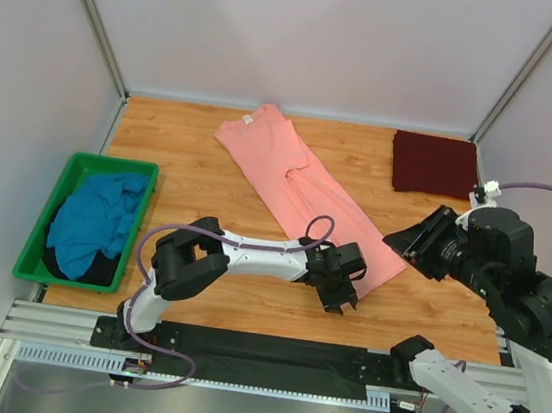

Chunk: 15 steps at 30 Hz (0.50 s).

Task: Fold and stack the t-shirts
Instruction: Fold the tshirt

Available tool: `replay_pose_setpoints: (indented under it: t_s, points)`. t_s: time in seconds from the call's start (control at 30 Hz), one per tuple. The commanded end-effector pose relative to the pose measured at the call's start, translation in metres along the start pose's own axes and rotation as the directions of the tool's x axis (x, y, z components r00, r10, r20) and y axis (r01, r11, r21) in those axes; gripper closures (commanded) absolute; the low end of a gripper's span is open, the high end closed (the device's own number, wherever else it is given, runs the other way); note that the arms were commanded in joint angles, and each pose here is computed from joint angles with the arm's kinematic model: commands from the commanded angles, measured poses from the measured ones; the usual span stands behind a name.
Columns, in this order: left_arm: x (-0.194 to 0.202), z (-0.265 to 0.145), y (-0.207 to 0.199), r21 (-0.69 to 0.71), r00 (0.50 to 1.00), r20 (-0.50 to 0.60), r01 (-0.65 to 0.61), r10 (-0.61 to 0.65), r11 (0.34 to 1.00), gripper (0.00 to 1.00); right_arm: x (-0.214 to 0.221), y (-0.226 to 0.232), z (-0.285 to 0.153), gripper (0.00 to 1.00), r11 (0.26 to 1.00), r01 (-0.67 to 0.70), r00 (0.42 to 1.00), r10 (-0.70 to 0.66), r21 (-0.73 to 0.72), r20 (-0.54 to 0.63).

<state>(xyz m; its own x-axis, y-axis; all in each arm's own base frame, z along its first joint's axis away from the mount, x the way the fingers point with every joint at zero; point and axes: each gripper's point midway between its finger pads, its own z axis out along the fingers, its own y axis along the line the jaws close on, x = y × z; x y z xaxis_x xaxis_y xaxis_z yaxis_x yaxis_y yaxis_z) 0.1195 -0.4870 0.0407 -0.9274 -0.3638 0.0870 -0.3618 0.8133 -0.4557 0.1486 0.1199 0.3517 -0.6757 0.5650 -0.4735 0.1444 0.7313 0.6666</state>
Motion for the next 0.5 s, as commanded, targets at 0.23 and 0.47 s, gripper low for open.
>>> replay_pose_setpoints:
  t_s: [0.23, 0.47]
  points:
    - [-0.014, -0.016, 0.001, -0.031, 0.991, 0.119, 0.059, -0.055, 0.998, 0.57, 0.038, -0.058, -0.024, 0.66, 0.981, 0.067, 0.989, -0.041, 0.183, -0.145]
    - [-0.016, -0.014, 0.001, -0.023, 0.990, 0.130, 0.052, -0.049, 0.998, 0.57, 0.034, -0.058, -0.027, 0.65, 0.981, 0.061, 0.992, -0.039, 0.186, -0.123]
